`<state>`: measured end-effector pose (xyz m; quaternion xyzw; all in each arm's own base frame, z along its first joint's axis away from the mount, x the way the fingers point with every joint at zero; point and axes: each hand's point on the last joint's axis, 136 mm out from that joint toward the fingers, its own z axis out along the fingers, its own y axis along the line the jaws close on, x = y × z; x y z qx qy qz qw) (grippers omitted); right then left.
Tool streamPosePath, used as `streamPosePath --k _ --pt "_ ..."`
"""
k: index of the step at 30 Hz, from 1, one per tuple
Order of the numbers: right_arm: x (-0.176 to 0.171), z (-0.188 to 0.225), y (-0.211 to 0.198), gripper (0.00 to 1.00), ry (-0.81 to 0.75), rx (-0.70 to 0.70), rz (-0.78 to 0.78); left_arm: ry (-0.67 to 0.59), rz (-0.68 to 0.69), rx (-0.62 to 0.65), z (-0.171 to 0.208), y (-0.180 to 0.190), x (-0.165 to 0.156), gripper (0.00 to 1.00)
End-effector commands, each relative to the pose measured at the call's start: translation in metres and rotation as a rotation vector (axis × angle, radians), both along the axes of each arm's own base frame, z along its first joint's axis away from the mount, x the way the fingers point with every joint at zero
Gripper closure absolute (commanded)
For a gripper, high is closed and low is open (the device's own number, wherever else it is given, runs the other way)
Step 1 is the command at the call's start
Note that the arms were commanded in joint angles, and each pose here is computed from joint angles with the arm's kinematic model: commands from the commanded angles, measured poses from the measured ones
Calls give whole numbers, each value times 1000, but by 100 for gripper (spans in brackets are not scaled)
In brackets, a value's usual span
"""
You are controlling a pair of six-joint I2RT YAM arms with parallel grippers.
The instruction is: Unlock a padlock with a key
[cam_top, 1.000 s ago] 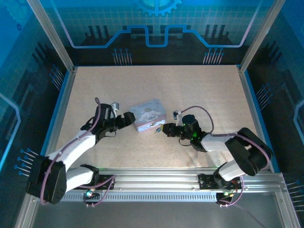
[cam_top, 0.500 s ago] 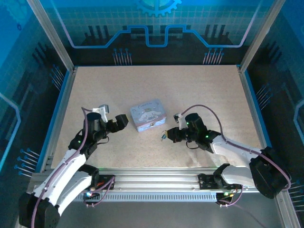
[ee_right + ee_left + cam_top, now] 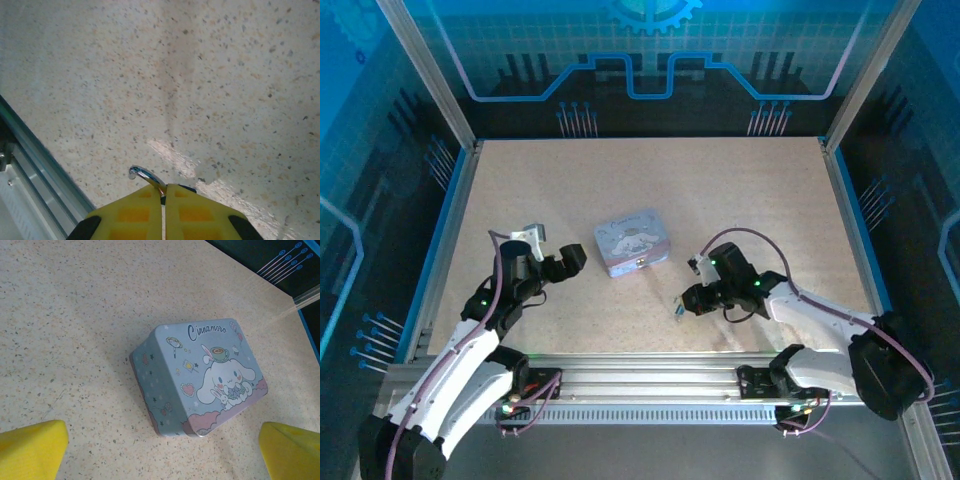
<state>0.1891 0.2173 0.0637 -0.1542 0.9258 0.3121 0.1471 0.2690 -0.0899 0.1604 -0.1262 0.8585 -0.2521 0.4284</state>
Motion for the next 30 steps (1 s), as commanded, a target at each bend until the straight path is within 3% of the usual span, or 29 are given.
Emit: streamPosePath --k 1,11,30 --pt "-4 -9 0 91 42 -7 23 12 14 33 -9 6 -3 1" --pt "4 -26 5 90 85 -7 11 17 23 37 -11 8 -2 1" --pt "12 -19 5 71 47 6 -13 21 32 20 -8 8 -2 1"
